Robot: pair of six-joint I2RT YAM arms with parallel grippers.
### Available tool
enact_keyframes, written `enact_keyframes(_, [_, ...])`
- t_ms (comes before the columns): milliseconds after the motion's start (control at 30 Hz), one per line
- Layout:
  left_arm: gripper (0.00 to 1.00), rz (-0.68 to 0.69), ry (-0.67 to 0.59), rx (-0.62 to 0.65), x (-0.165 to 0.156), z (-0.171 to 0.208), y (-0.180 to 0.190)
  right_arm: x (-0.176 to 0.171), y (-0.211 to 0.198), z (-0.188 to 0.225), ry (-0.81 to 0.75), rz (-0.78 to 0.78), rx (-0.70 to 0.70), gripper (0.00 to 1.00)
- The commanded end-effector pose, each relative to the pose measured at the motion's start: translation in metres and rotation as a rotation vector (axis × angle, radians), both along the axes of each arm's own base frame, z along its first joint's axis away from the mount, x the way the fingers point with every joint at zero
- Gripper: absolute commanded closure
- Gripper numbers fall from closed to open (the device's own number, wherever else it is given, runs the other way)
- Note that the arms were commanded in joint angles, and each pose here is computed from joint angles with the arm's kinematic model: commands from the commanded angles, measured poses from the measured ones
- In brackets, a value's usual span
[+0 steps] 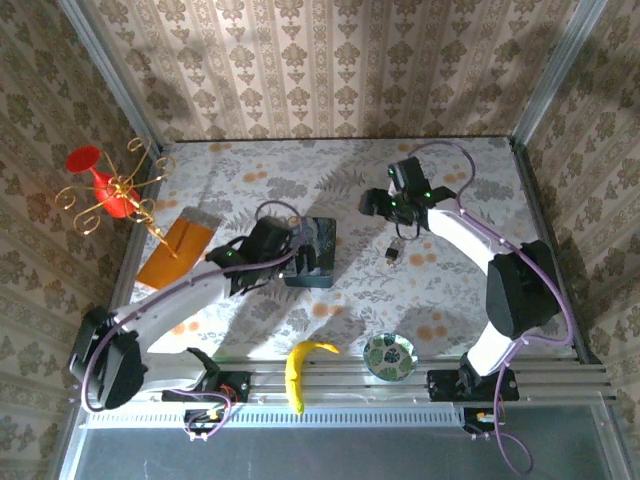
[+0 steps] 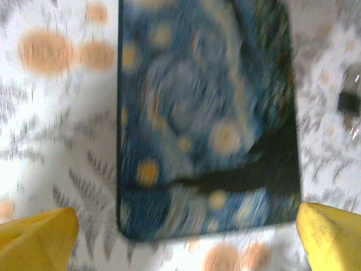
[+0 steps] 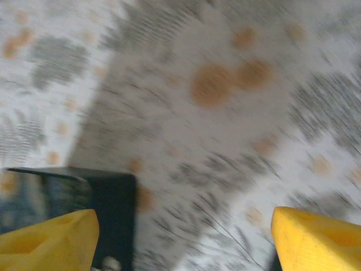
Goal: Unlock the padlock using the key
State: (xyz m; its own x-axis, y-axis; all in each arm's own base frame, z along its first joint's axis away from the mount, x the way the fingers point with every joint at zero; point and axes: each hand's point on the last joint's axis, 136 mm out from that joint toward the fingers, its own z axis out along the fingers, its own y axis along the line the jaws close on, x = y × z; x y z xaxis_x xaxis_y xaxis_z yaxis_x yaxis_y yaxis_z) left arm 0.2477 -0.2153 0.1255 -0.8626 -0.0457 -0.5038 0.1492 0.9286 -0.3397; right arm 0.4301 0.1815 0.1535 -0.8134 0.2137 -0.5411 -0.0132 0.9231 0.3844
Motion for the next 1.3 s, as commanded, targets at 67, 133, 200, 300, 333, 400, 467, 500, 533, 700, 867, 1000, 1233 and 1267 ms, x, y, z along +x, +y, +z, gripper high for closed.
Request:
enact_keyframes(67, [0.01,-0.079,0.095,-0.104,-0.048,0.003,0.001,0.018,0.067,-0.001,0.002,0.265,-0.036,0.16])
enact_keyframes(133, [0.02,-0.137,0.100,-0.136,-0.058,0.005,-0.006,0.029,0.087,-0.003,-0.003,0.317,-0.018,0.15])
enact_keyframes(200, [0.04,-0.193,0.104,-0.186,-0.062,0.002,-0.018,0.038,0.104,-0.008,-0.003,0.360,-0.007,0.15])
enact_keyframes(300, [0.09,-0.260,0.097,-0.272,-0.059,-0.003,-0.042,0.050,0.124,-0.021,0.011,0.404,0.014,0.17])
enact_keyframes(333, [0.11,-0.272,0.103,-0.284,-0.057,-0.006,-0.047,0.054,0.131,-0.024,0.020,0.418,0.030,0.18])
enact_keyframes(400, [0.13,-0.284,0.115,-0.289,-0.054,-0.014,-0.055,0.057,0.137,-0.037,0.054,0.430,0.028,0.22])
enact_keyframes(467, [0.13,-0.288,0.121,-0.281,-0.048,-0.020,-0.059,0.058,0.142,-0.047,0.080,0.445,0.034,0.25])
enact_keyframes(500, [0.13,-0.282,0.122,-0.266,-0.045,-0.024,-0.059,0.058,0.143,-0.050,0.088,0.450,0.038,0.28])
enact_keyframes(533, [0.12,-0.270,0.118,-0.252,-0.039,-0.026,-0.058,0.057,0.144,-0.054,0.100,0.453,0.043,0.30])
enact_keyframes(700, [0.11,-0.141,0.088,-0.192,0.001,-0.040,-0.032,0.045,0.139,-0.068,0.136,0.437,0.058,0.51])
enact_keyframes(867, [0.10,-0.093,-0.022,-0.209,0.051,-0.025,-0.028,0.033,0.127,-0.070,0.133,0.390,0.067,0.63])
enact_keyframes(1000, [0.10,-0.094,-0.097,-0.250,0.087,-0.010,-0.043,0.022,0.109,-0.070,0.134,0.304,0.065,0.63])
enact_keyframes(1233, [0.10,-0.037,-0.188,-0.275,0.149,0.004,-0.042,0.005,0.077,-0.062,0.126,0.142,0.066,0.48])
enact_keyframes(1267, [0.10,-0.024,-0.201,-0.265,0.155,0.006,-0.038,0.005,0.071,-0.059,0.118,0.125,0.055,0.47])
